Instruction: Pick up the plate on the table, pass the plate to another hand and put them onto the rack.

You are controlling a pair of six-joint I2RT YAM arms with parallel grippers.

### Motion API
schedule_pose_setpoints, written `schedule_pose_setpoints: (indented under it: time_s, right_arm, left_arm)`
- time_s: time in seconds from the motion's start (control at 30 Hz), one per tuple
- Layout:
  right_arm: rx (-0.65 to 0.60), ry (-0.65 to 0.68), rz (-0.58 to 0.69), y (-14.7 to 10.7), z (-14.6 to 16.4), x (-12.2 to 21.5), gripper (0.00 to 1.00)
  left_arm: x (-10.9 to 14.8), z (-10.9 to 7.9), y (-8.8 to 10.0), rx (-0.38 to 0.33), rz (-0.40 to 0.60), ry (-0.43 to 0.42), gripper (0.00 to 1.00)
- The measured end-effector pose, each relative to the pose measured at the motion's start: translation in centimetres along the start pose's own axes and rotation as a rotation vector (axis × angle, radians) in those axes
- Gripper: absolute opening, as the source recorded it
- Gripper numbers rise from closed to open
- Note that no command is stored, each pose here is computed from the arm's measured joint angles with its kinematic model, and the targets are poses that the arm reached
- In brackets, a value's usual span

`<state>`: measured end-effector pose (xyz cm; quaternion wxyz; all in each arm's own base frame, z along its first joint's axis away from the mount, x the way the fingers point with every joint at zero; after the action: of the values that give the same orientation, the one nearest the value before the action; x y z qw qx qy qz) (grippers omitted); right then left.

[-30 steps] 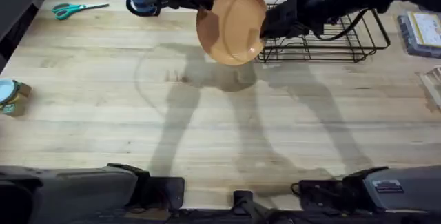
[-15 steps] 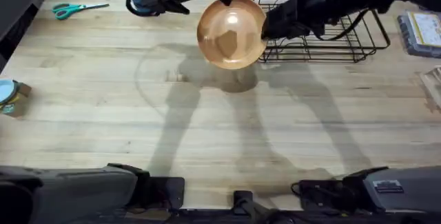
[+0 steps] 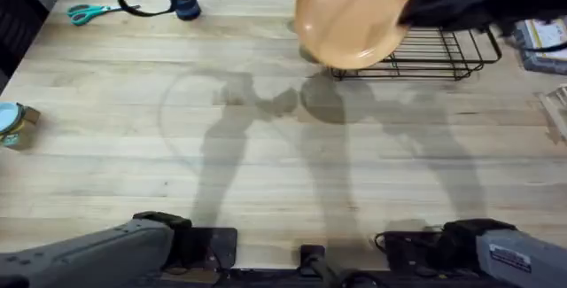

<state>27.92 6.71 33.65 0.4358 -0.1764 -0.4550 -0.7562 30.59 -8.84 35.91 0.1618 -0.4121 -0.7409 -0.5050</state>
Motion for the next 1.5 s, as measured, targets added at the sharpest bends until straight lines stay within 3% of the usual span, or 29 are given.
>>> schedule_pose_setpoints:
  time_s: [0.23,0.27,0.5,1.1,1.5]
  right_arm:
    - [0.061,-0.031,-0.308,3.3,-0.9,5.4,0.032]
    - [0.118,-0.047,-0.448,5.5,-1.3,7.0,0.032]
    - [0.306,-0.102,-0.658,9.9,-1.8,8.0,0.032]
    - [0.752,-0.27,-0.814,18.8,-8.6,-2.1,0.032]
    - [0.872,-0.328,-0.714,18.7,-13.4,-9.1,0.031]
  left_arm:
    - [0.2,-0.1,0.0,-0.002,-0.005,-0.005,0.994]
    - [0.3,-0.1,0.1,-0.004,-0.01,-0.002,0.994]
    - [0.3,0.0,1.2,-0.022,-0.077,0.021,0.993]
    - [0.3,-0.1,1.5,-0.029,-0.098,0.023,0.993]
    - [0.3,-0.1,1.5,-0.029,-0.097,0.023,0.993]
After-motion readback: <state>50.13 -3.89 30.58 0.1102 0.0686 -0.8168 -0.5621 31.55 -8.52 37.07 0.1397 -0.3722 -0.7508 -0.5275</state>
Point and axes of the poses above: each hand's point on the last joint's axis, 136 mm out from that joint toward the fingers, its own x axis back along the fingers, its own z axis along the line the jaws close on, y = z × x, the point moved 7 cm from there along x, back along the fingers
